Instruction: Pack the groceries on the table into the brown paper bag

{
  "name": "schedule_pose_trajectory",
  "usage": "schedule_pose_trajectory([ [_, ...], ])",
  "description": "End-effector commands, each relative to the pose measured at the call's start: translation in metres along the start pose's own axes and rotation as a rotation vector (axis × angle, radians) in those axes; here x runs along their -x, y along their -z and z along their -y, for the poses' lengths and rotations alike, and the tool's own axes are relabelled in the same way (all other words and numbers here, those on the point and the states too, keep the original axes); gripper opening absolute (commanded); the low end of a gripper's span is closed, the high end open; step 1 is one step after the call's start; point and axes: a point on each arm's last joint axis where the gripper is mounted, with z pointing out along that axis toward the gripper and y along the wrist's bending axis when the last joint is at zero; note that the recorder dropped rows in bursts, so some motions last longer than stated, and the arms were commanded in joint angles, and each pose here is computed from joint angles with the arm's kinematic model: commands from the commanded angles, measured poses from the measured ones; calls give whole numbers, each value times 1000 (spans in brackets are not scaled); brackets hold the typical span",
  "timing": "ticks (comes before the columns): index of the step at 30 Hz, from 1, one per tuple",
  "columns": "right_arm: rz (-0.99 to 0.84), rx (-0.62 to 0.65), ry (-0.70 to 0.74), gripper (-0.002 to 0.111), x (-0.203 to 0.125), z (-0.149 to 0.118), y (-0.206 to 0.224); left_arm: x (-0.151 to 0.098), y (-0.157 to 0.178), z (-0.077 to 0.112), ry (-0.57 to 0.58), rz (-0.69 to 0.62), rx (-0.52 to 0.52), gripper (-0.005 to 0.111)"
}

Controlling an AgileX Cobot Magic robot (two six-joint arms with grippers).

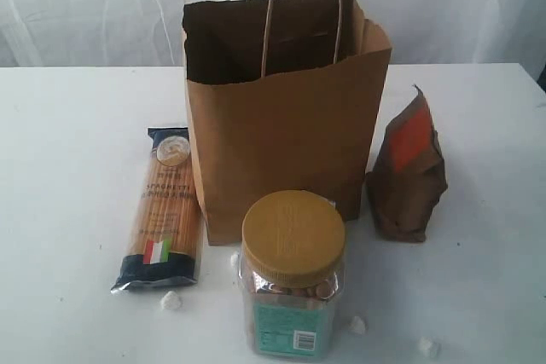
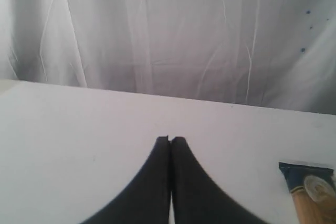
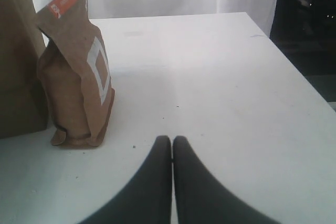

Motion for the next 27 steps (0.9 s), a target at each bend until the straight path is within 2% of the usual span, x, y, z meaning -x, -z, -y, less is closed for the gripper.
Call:
schedule_pose_trajectory([
  [1,13,1,-2,0,1,0,0,-10,8,-1,146,44,-23,0],
  [4,13,1,-2,0,1,0,0,-5,23,-2,152,142,-48,0],
  [6,13,1,-2,0,1,0,0,-3,33,-3,94,204,-43,0],
  [8,13,1,-2,0,1,0,0,-6,38,-10,-4,194,28,0],
  [10,13,1,-2,0,1,0,0,-14,39,-18,-23,114,120,0],
  [12,13,1,-2,0,1,0,0,-21,39,-25,33,39,185,0],
  [14,13,1,-2,0,1,0,0,-33,40,-30,149,-59,257,0],
  [16,13,2,-3,0,1,0,0,-46,39,-34,183,-132,303,0],
  [18,13,2,-3,0,1,0,0,-56,35,-33,182,-157,302,0],
  [22,13,2,-3,0,1,0,0,-79,21,-26,356,-121,225,0],
  [23,13,2,-3,0,1,0,0,-86,18,-25,370,-125,215,0],
  [26,13,2,-3,0,1,0,0,-123,12,-32,325,-224,301,0],
  [27,13,2,-3,0,1,0,0,-132,12,-34,378,-257,330,0],
])
